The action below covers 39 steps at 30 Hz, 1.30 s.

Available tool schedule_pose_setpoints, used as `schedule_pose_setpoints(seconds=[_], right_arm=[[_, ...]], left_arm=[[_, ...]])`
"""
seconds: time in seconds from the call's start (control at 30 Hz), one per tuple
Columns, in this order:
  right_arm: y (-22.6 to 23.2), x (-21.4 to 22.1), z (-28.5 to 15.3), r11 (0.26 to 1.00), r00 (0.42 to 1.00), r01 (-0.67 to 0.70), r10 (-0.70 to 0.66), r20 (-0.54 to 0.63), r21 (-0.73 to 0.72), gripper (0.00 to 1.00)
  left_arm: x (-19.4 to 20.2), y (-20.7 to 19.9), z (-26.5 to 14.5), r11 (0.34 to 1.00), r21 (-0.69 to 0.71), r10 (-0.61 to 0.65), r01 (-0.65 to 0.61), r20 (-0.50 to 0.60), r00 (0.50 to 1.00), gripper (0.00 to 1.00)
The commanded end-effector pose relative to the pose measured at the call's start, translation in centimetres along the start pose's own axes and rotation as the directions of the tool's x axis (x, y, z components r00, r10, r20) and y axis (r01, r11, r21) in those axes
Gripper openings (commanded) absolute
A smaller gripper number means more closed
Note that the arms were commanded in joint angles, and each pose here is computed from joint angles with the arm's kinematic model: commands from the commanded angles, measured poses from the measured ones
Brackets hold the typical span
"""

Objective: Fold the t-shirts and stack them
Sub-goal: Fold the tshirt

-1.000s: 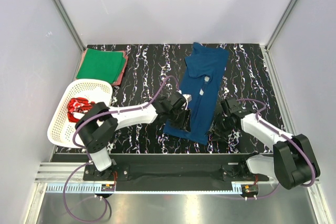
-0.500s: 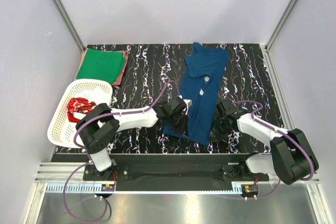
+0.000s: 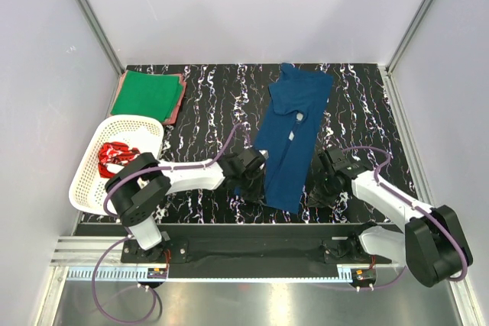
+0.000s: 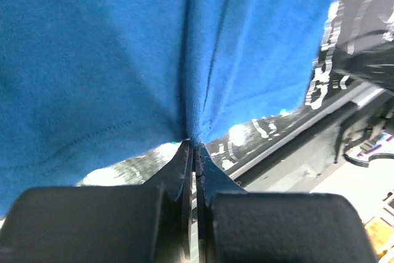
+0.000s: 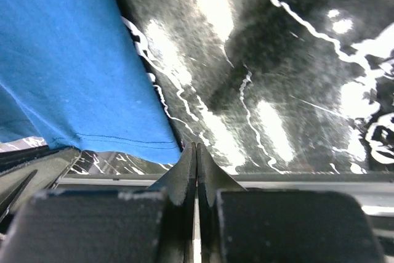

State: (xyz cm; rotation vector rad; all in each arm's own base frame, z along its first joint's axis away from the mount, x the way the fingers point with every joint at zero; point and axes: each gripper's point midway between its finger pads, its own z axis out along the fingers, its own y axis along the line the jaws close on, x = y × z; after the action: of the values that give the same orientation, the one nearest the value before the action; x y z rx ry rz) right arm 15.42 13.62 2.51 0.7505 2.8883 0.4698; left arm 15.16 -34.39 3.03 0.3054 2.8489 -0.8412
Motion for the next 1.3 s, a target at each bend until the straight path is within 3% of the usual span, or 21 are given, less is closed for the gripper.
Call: schedule_pose_setpoints(seconds=[0.0,0.07,0.1,0.23,0.43,0.6,0.7,0.83,0.93,1.27], right_arm=[[-1.1,0.0,-0.5,0.999,1.000,0.005,-0.007,0.028,0.049,0.00],[-0.9,0.0,-0.5,0.999,1.000,0.011,-0.012,0.026,0.043,0.00],[-0.7,0.0,-0.4,0.999,1.000,0.014,-0.014,0.024,0.030,0.00],[1.0,-0.3,-0.5,0.999,0.999,0.029,-0.028,0.025,-0.045,0.00],[4.7,-2.6,-1.2,0.991,0.995,0.087,-0.081,0.061,-0.106,0.06],[7.2,-3.9,1.0,0.982,0.993,0.114,-0.109,0.042,-0.148,0.08],[6.4,-3.5,2.7,0.986,0.993,0.116,-0.116,0.001,-0.117,0.07],[3.2,-2.9,3.5,0.993,0.993,0.116,-0.117,-0.007,-0.007,0.07],[0.8,-2.6,3.3,0.990,0.995,0.102,-0.102,-0.006,0.093,0.06],[0.2,-2.0,3.0,0.986,0.997,0.075,-0.070,-0.045,0.148,0.03]], left_arm=[[0.1,-0.6,0.1,0.999,0.019,-0.030,0.030,0.012,0.999,0.03],[0.3,-0.5,0.1,0.999,0.010,-0.031,0.031,0.010,0.999,0.12],[0.2,-0.6,0.0,0.999,0.007,-0.031,0.031,0.013,0.999,0.22],[0.1,-0.7,-0.5,0.999,-0.014,-0.029,0.029,0.016,0.999,0.35],[-1.8,-3.0,-3.9,1.000,0.009,0.029,-0.030,0.073,0.997,0.40],[-4.6,-4.7,-7.1,0.996,-0.002,0.093,-0.094,0.158,0.983,0.40],[-6.3,-2.3,-7.8,0.997,-0.048,0.064,-0.055,0.207,0.976,0.41],[-8.1,4.7,-7.5,0.983,-0.179,-0.002,0.049,0.252,0.968,0.43],[-7.6,7.4,-6.9,0.979,-0.186,-0.042,0.085,0.227,0.973,0.46],[-4.0,7.5,-4.4,0.997,-0.069,-0.020,0.030,0.137,0.990,0.48]])
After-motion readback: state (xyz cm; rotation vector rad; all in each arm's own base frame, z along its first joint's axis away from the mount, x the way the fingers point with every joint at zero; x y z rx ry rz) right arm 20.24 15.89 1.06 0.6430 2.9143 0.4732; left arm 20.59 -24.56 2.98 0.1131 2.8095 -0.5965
